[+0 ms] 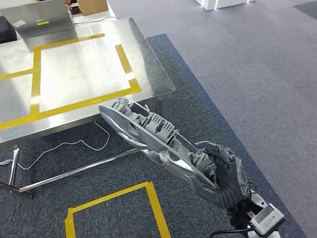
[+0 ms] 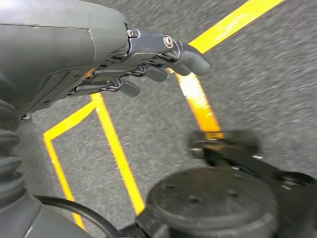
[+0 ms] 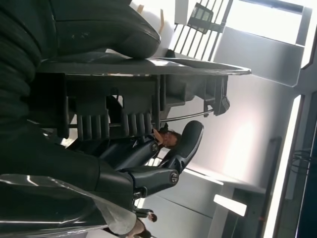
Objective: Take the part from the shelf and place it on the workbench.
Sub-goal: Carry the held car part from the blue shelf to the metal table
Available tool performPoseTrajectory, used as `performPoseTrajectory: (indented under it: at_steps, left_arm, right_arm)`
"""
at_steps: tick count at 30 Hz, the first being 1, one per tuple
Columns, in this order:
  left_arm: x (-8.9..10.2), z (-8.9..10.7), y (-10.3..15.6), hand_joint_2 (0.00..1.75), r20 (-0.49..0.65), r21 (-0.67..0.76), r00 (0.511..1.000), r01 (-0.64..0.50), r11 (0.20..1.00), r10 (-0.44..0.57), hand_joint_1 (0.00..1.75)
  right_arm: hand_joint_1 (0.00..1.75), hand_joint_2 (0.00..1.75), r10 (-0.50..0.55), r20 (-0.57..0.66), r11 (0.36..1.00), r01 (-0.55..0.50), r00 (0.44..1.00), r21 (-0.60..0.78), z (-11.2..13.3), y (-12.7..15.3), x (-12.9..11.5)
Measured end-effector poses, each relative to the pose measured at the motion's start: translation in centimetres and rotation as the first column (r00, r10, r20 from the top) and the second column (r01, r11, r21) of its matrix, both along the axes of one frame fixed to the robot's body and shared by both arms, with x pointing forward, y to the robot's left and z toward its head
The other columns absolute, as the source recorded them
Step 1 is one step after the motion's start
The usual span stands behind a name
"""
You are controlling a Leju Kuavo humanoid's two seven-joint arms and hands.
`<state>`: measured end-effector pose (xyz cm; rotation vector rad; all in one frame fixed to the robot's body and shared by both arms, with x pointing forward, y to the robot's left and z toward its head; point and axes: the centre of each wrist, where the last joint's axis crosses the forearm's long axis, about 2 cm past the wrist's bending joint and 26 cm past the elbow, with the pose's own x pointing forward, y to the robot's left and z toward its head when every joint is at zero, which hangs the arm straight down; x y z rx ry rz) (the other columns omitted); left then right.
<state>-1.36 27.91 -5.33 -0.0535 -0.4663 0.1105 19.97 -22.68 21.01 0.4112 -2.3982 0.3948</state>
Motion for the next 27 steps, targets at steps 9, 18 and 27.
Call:
performPoseTrajectory:
  at_steps: [9,18,27]
  left_arm:
    - [-0.4,-0.2,0.2,1.75,-0.004,0.008,1.0,0.012,1.0,-0.012,0.0]
    - [0.0,-0.5,0.0,1.75,0.018,-0.014,0.999,0.037,0.999,-0.037,0.0]
    - [1.0,-0.6,0.4,1.75,0.046,0.017,0.996,0.077,0.997,-0.078,0.0]
  right_arm:
    - [1.75,1.75,0.01,0.009,1.0,-0.01,1.0,-0.001,0.1,0.2,0.2]
    - [1.75,1.75,0.076,0.067,0.996,-0.073,0.995,-0.05,0.5,0.7,0.4]
    - [1.75,1.75,0.141,0.135,0.986,-0.127,0.981,-0.106,1.4,1.2,0.8]
